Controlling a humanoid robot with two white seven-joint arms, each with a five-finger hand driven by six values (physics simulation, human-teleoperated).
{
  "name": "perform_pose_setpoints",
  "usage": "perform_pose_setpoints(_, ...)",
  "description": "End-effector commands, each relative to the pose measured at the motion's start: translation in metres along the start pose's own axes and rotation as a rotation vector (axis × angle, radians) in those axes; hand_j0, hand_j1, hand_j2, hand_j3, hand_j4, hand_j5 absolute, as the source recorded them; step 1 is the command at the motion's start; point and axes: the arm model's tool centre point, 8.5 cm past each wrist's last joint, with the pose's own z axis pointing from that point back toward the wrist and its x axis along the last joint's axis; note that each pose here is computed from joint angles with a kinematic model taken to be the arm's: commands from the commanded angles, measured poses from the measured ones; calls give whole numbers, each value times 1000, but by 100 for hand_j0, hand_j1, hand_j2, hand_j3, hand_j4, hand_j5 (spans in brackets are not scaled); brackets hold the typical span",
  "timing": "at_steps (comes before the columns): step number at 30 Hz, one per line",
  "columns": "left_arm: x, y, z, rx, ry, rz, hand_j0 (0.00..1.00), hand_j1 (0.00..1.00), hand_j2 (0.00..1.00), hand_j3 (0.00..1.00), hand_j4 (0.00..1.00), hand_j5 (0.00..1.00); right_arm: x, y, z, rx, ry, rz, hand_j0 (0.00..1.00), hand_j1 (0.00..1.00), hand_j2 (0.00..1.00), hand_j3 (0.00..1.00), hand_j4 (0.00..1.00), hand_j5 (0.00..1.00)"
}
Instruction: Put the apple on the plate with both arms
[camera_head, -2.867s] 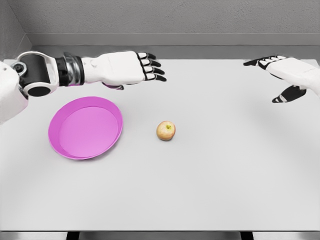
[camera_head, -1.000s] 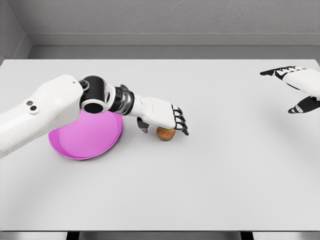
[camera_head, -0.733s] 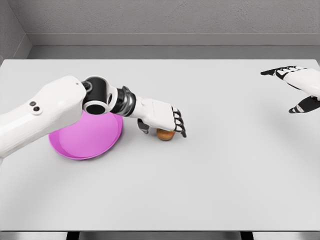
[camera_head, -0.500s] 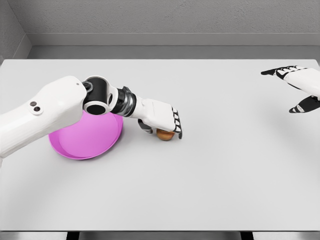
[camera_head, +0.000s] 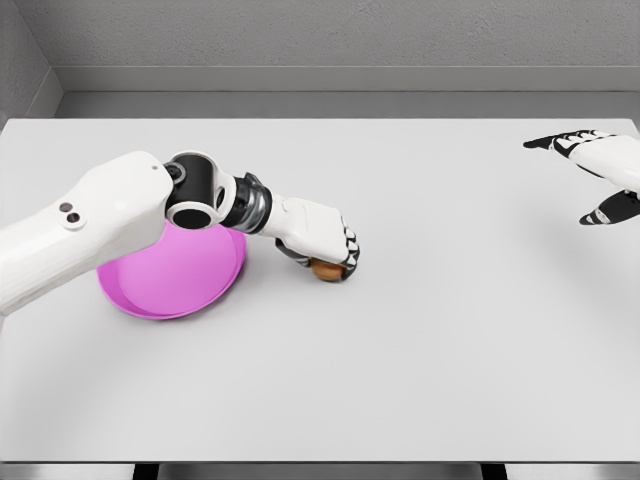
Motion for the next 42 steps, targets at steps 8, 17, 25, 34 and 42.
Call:
perform_pose_setpoints(8,-3,2,7,6,13,-8,17,17,17,17,17,17,0,0,0,-3,-2,-3,100,100,100,100,100,100)
perform_pose_setpoints(17,-27,5,49,116,89,87,18,18,18,18,18,18,0,0,0,-1,-2,-3,100,100,100,100,100,100)
perform_pose_setpoints(25,-24,-19,107,156,150,114,18,18,18,18,18,18,1,0,0,-2,-3,-3,100,100,100,100,100,100)
perform_pose_setpoints(34,-20,-62,167,93,239,158,18,18,18,18,18,18,1,0,0,-2,-3,-2,100,100,100,100,100,100)
perform_pose_setpoints(42,-24,-108,168,42,282,261,19,19,19,19,19,19,1,0,0,-3,-3,-2,100,100,100,100,100,100)
